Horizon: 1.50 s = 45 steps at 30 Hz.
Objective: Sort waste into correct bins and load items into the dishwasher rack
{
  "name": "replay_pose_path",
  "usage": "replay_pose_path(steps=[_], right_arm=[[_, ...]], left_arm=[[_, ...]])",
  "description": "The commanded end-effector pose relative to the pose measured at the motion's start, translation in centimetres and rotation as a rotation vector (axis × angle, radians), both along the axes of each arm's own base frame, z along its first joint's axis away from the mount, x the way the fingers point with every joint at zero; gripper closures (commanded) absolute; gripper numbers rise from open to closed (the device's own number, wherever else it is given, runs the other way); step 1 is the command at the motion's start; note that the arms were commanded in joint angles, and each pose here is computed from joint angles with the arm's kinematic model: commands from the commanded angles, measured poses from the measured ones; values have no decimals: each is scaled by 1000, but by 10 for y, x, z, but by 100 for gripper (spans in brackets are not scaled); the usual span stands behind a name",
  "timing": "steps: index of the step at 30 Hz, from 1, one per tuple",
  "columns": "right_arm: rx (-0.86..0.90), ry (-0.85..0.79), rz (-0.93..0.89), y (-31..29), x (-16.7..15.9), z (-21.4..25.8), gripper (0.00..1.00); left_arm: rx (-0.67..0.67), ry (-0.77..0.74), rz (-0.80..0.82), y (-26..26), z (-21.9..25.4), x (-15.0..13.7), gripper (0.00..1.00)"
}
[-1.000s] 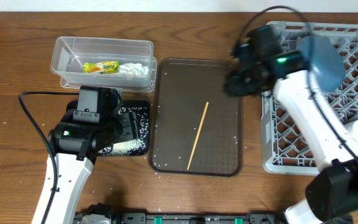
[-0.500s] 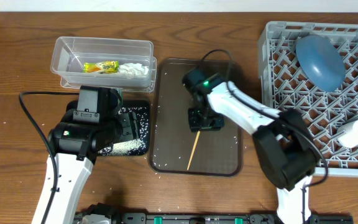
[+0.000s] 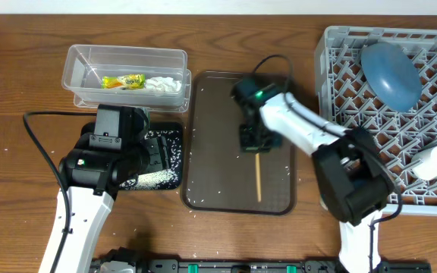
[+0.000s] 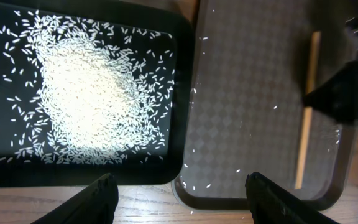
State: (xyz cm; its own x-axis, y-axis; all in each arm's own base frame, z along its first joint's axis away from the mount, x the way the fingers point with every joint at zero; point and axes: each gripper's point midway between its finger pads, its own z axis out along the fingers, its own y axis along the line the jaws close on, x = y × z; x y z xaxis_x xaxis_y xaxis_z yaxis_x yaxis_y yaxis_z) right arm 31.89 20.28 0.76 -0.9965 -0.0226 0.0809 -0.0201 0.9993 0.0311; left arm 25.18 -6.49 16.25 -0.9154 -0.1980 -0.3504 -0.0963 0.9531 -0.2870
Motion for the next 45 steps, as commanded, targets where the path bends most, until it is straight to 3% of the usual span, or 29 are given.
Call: replay_pose_path(steps=[1, 6, 11, 18, 26, 34, 41, 45], right_arm=[[71, -131, 55, -20, 41, 50, 99], [140, -326, 140, -59, 70, 127, 99], [36, -433, 51, -129, 79, 165, 99], [-13, -352, -1, -189, 69, 150, 99], [-15, -270, 27, -199, 68, 106, 98], [-2, -362, -5, -198, 78, 134, 76], [61, -521, -106, -210, 82, 183, 43], [137, -530, -133, -220, 72, 195, 38]], left_arm=[[1, -3, 8, 2, 2, 2, 31], [1, -3, 8, 2, 2, 2, 31], [1, -3, 8, 2, 2, 2, 31], [1, -3, 9, 2, 2, 2, 31], [1, -3, 9, 2, 2, 2, 31], [1, -3, 8, 2, 2, 2, 31], [16, -90, -42, -1, 11, 18, 31], [25, -85, -59, -2, 15, 26, 31]])
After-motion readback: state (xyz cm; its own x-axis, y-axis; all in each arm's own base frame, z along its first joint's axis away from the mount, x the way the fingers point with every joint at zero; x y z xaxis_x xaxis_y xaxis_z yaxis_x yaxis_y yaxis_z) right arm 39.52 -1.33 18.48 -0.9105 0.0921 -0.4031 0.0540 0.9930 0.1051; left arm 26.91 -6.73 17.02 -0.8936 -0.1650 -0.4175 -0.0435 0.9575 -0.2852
